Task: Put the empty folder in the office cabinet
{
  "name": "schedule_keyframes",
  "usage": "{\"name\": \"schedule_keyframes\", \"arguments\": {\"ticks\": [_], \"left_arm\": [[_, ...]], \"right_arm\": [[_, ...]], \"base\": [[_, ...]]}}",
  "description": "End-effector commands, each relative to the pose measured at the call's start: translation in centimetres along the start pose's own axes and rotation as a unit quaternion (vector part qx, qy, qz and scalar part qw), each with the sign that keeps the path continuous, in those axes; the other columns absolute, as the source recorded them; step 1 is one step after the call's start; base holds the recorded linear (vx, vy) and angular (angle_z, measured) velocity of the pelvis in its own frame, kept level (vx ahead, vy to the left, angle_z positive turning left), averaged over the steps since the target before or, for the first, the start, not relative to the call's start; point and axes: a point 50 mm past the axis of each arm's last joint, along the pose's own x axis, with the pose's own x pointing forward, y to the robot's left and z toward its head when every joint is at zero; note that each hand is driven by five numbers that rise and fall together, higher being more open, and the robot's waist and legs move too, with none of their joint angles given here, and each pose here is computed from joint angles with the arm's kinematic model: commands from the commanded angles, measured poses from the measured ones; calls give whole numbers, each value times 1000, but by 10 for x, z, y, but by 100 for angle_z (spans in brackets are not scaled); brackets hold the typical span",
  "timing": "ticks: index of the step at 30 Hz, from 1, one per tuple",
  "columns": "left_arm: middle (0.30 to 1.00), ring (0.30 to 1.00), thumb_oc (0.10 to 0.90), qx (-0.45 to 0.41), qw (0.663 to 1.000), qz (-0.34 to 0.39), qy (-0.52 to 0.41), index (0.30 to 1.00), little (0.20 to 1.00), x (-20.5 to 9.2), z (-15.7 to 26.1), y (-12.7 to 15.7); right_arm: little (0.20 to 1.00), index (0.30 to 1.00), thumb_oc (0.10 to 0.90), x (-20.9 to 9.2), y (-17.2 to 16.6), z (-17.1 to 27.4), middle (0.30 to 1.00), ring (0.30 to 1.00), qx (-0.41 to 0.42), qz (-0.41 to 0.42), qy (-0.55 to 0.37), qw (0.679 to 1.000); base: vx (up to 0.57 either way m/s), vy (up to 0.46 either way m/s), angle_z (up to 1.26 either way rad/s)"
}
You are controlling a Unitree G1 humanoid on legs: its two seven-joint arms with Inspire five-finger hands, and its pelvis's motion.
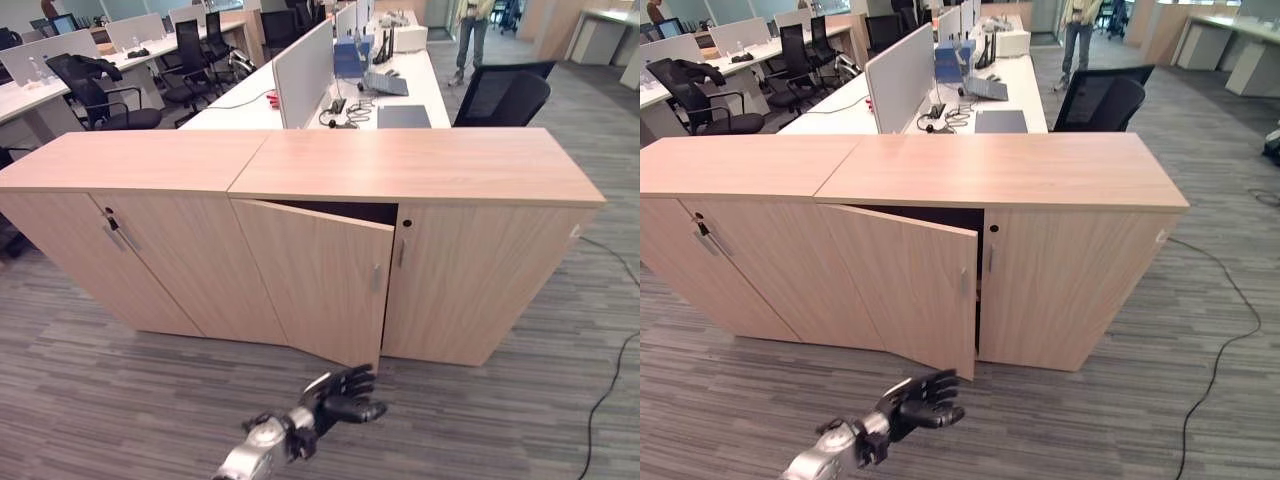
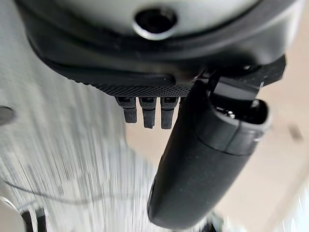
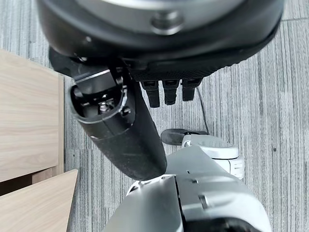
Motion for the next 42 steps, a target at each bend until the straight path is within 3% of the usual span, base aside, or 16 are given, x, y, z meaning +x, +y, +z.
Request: {"name": "schedule_keyframes", "arguments": {"ticks": [1, 8, 9, 15, 18, 25, 29, 37, 42], "left_arm": [[900, 900, 800, -24, 998, 46, -37, 900, 900, 15, 14, 10], [900, 900, 800, -118, 975, 177, 59, 900, 900, -10, -42, 55], [900, 900, 800, -179, 949, 248, 73, 900, 900, -31, -62, 74], [900, 900, 800, -261, 892, 362, 79, 900, 900, -70, -97, 93], [900, 900, 800, -268, 879, 384, 89, 900, 900, -79, -105, 96], [900, 900, 800, -154, 899, 380, 153, 900, 900, -80, -114, 89], [900, 900, 800, -2, 929, 337, 154, 900, 900, -62, -94, 84], [900, 900, 800, 10, 955, 265, 131, 900, 900, -42, -75, 76], [900, 900, 800, -16, 954, 263, 140, 900, 900, -45, -82, 74]], "right_arm": [[900, 900, 800, 3, 26, 7, 900, 900, -27, 39, -4, 999], [900, 900, 800, 1, 18, -4, 900, 900, -41, 37, 10, 998], [900, 900, 800, 1, 13, -4, 900, 900, -43, 28, 10, 999], [900, 900, 800, 0, -2, 6, 900, 900, -23, 7, -8, 1000], [900, 900, 800, 0, -6, 8, 900, 900, -13, -2, -10, 1000], [900, 900, 800, 1, -2, 9, 900, 900, -8, -6, -9, 1000], [900, 900, 800, 2, 7, 11, 900, 900, -4, -3, -22, 1000], [900, 900, 800, 2, 3, 16, 900, 900, -29, -3, -19, 999], [900, 900, 800, 2, 2, 13, 900, 900, -32, -1, -12, 999]], "base": [[14, -173, -2], [29, -152, -1], [10, -162, -3], [-20, -11, -7], [-32, 55, -14], [35, 110, -4], [41, 78, 1], [17, 65, -10], [27, 25, -11]]}}
